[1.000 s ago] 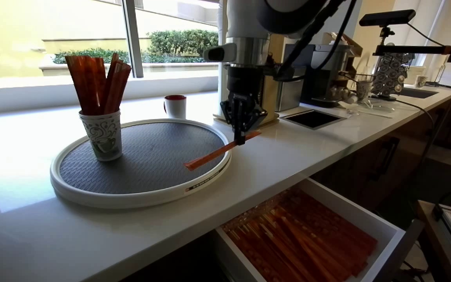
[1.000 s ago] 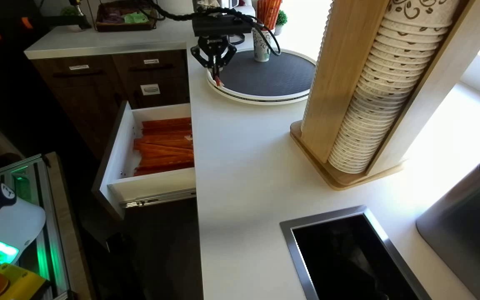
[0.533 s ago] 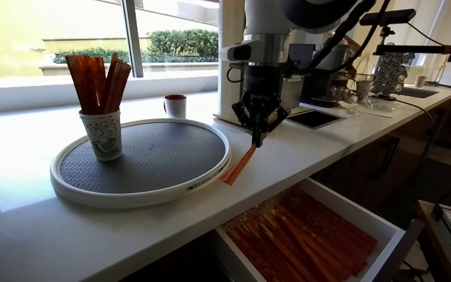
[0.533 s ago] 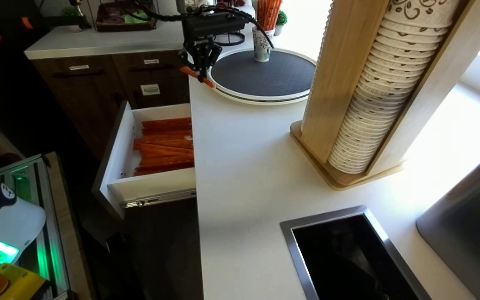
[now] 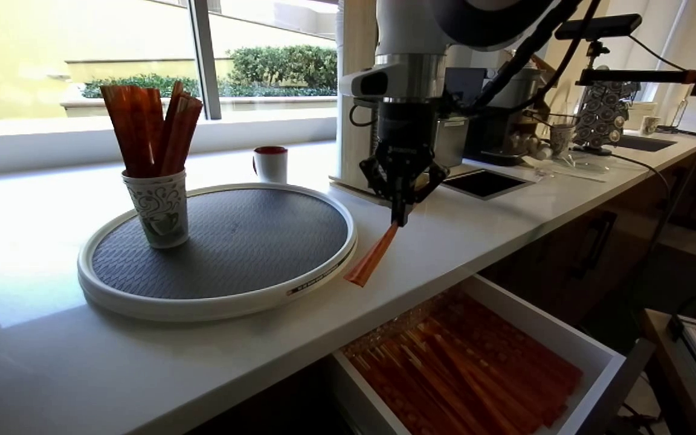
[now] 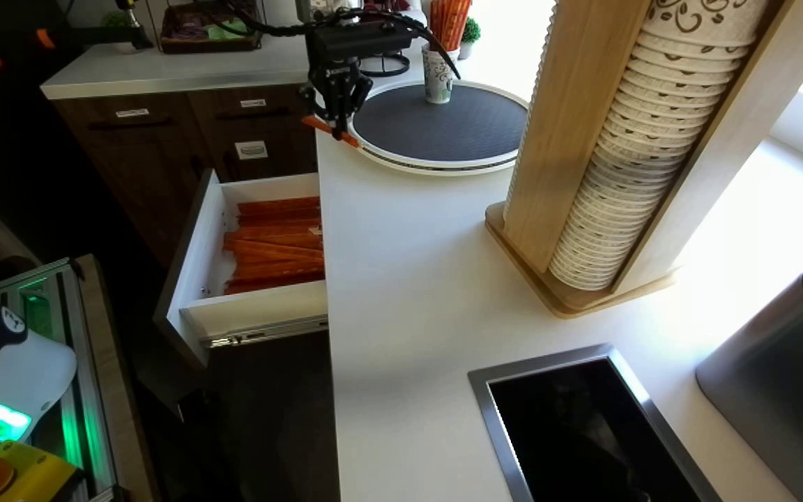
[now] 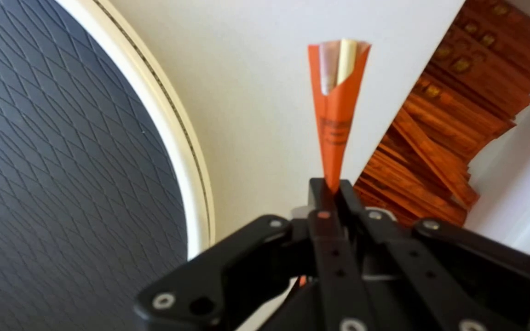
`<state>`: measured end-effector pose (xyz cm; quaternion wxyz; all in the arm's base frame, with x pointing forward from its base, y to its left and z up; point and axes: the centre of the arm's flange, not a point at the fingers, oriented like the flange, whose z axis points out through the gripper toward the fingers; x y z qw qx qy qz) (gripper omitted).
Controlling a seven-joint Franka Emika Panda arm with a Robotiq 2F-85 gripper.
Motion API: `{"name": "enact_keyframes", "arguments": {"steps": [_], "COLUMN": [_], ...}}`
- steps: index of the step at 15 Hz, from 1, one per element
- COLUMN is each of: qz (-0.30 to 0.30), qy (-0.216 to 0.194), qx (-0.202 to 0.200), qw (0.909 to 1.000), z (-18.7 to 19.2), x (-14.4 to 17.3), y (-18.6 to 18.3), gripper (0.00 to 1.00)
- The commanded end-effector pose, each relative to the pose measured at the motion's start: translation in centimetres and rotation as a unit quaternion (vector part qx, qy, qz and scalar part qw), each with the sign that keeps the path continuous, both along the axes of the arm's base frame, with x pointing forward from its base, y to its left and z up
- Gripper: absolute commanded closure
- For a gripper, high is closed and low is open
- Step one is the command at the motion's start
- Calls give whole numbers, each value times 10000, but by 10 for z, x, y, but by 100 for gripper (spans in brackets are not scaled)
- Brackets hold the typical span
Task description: Put the items on the tray in the drawer
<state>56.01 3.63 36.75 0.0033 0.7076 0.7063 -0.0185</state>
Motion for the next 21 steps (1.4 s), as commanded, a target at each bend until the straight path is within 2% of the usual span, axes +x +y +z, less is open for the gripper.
{"name": "enact_keyframes", "arguments": {"steps": [1,6,9,12,13,14,18,19,21], "qz": [447,1437,1977,2741,2912,2515,2768,2775,3052], "qy": [561,950,870,669,640,737,738,737,844], "qx": [-719,-1530,-2114,-2253,-2168,-2127,-2103,-2103,-2243], "qw": [9948,9731,9532,9325,9296,9413,9347,9345,9217], "z": [-4,-18,-40,-63,-70,-55,-67,-67,-72], "x": [-8,-26,-31,-38,-43,-33,-38,-38,-35], "y": [24,52,60,72,79,74,81,81,89], "gripper": [98,98,98,98,98,93,93,98,98]}}
